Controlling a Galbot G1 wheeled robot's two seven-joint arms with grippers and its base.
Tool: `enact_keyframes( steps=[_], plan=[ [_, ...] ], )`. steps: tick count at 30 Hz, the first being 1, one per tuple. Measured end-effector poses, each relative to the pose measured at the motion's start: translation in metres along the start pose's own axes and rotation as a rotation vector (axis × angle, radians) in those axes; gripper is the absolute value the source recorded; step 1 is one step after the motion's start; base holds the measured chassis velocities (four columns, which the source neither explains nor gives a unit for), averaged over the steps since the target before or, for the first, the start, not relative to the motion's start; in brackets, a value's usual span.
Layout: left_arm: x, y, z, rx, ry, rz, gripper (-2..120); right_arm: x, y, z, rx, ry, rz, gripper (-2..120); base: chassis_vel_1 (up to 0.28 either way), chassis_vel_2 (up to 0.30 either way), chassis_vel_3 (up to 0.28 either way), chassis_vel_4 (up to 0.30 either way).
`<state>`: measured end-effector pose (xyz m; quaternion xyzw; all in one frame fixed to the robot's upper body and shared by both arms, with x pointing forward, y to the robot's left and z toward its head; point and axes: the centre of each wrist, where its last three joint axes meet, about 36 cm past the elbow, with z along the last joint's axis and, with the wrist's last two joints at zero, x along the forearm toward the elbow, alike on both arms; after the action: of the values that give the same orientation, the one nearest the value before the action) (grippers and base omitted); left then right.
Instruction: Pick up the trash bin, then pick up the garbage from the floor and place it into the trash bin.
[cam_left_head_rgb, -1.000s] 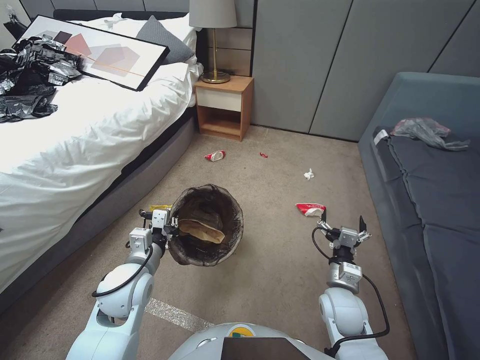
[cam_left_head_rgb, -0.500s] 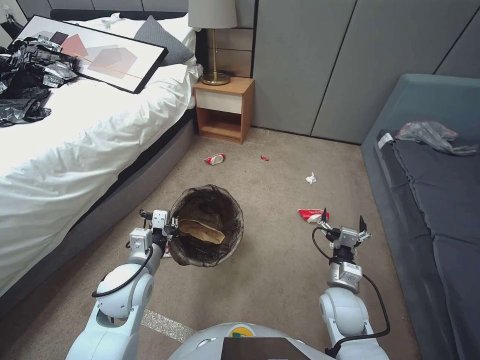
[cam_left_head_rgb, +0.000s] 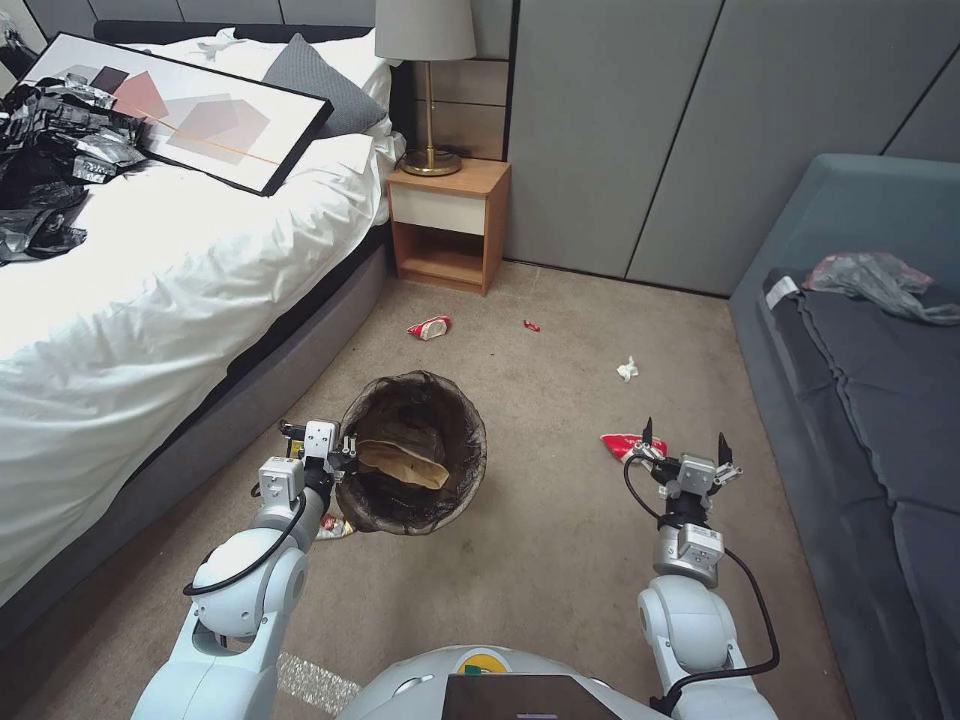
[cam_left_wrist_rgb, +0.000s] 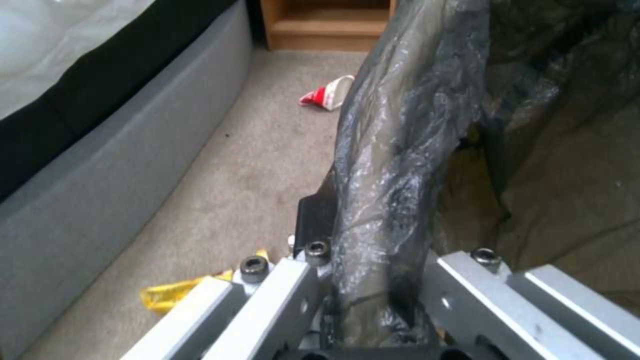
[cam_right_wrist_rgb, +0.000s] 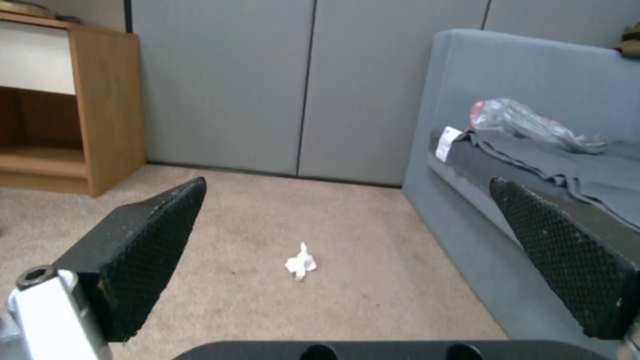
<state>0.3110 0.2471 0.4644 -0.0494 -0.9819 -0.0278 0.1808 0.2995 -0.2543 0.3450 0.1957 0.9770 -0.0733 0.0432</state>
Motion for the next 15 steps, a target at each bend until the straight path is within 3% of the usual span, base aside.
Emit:
enact_keyframes(
  steps=[15],
  plan=[
    [-0.0009,0.0011,0.0017,0.000,0.001,-0.004,2,-0.0003,0.0009,0.0019,-0.003,0.007,0.007,100,-0.115,0.121,0.120,-0.118]
  ],
)
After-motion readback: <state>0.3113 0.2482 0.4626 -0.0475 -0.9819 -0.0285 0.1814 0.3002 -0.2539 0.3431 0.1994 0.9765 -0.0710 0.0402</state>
